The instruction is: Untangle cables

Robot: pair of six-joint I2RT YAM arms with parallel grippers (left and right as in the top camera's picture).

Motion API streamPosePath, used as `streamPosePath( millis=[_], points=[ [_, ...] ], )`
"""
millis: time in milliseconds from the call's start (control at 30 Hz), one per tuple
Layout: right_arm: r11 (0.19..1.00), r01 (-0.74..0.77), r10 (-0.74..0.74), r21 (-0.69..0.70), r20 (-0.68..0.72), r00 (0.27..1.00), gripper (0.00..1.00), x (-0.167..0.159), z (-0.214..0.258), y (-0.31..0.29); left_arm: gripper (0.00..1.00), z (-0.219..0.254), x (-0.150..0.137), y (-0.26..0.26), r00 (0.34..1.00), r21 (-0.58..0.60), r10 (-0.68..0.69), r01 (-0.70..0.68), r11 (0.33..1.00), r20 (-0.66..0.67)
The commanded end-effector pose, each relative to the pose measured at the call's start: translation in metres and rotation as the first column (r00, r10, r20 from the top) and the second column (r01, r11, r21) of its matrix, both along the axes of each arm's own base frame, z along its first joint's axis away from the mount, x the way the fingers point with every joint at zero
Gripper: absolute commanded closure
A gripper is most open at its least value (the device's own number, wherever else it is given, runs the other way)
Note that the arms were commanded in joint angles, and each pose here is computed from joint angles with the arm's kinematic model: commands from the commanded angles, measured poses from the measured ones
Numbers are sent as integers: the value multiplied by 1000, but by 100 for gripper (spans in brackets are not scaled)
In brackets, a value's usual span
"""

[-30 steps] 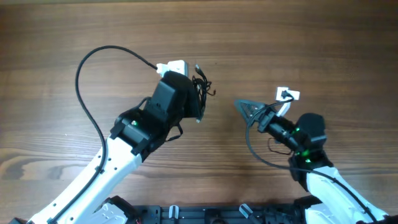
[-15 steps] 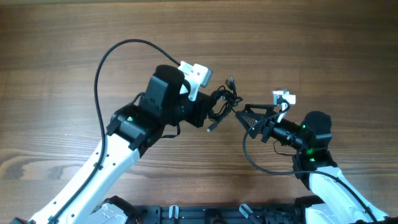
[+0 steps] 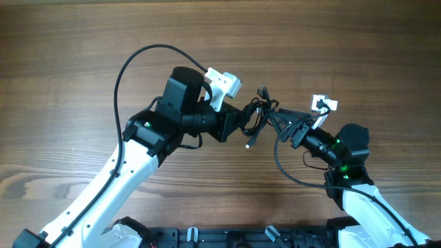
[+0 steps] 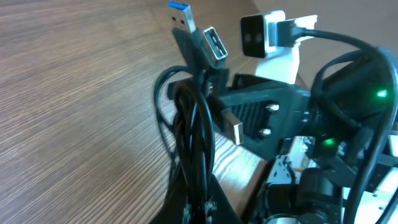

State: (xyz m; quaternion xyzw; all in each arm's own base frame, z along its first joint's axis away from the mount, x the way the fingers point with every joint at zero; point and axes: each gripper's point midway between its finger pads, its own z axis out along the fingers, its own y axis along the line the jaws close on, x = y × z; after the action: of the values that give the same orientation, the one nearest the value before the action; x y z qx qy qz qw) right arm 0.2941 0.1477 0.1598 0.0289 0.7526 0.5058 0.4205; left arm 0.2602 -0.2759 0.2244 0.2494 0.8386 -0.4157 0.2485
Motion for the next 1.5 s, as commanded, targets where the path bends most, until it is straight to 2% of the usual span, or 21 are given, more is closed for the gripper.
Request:
streamPosePath(
  millis=[0,100,233,367,467,500,533,600,667,767,867,933,967,1033,1100,1133,1200,1267,1367,1400,1467],
  points=[
    [997,72,-72,16,-5,997,29,9,5,-2,96,22,-26,-19,983,-148,-181,176,973,-23],
    [970,242,-242,13,-21,970,24,28,2,-23,96,31,-42,-23,964,-207,-261,246,947,-47],
    [933,357,-357,41,-21,934,23,40,7,-40,96,36,-61,-22,933,-263,-344,307,915,-106],
    [866,500,-500,-22,-77,863,21,48,-14,-72,96,28,-65,-18,929,-237,-353,320,917,-111],
    [851,520,-526,-75,-155,837,19,45,-36,-85,96,16,-46,-12,963,-157,-256,240,958,-91],
    [853,512,-521,-98,-193,831,18,41,-46,-86,96,6,-31,-7,982,-89,-174,168,982,-72],
    [868,484,-496,-110,-221,840,12,37,-53,-81,96,-2,-18,-2,993,-35,-92,89,995,-72],
    [927,362,-375,-100,-208,903,1,29,-50,-61,96,-7,-2,4,996,2,24,-24,1000,-86],
    [970,230,-241,-79,-189,952,0,19,-45,-40,96,-7,11,7,990,14,110,-110,994,-89],
    [1000,14,-16,-14,-175,984,1,-4,-34,-11,96,-17,34,26,962,101,270,-265,959,-38],
    [987,-147,155,65,-136,979,18,-22,-15,9,96,-22,49,40,926,146,379,-374,916,-3],
    [982,-159,171,97,-134,976,36,-24,-9,11,96,-23,53,45,914,162,406,-403,901,18],
    [982,-155,170,108,-144,975,39,-24,-8,11,96,-24,55,47,908,167,418,-416,894,23],
    [980,-156,174,122,-152,973,49,-24,-6,13,96,-24,57,49,889,163,459,-452,877,-2],
    [975,-179,197,129,-145,970,48,-27,-3,19,96,-23,55,47,884,156,466,-458,875,-20],
    [973,-193,211,130,-145,967,45,-30,-3,23,96,-24,53,43,890,156,455,-446,881,-20],
    [968,-190,219,163,-183,959,44,-32,-3,28,96,-23,45,33,916,153,401,-394,906,-13],
    [957,-174,230,234,-239,943,51,-33,3,34,96,-22,32,19,956,156,293,-294,943,30],
    [932,-215,284,291,-220,933,55,-40,19,47,96,-22,18,3,980,182,172,-189,965,105],
    [928,-228,295,295,-206,933,57,-42,23,50,96,-22,15,1,981,187,153,-173,967,117],
    [915,-242,322,324,-219,921,67,-47,27,56,96,-22,13,-1,982,192,145,-167,967,125]
  ],
)
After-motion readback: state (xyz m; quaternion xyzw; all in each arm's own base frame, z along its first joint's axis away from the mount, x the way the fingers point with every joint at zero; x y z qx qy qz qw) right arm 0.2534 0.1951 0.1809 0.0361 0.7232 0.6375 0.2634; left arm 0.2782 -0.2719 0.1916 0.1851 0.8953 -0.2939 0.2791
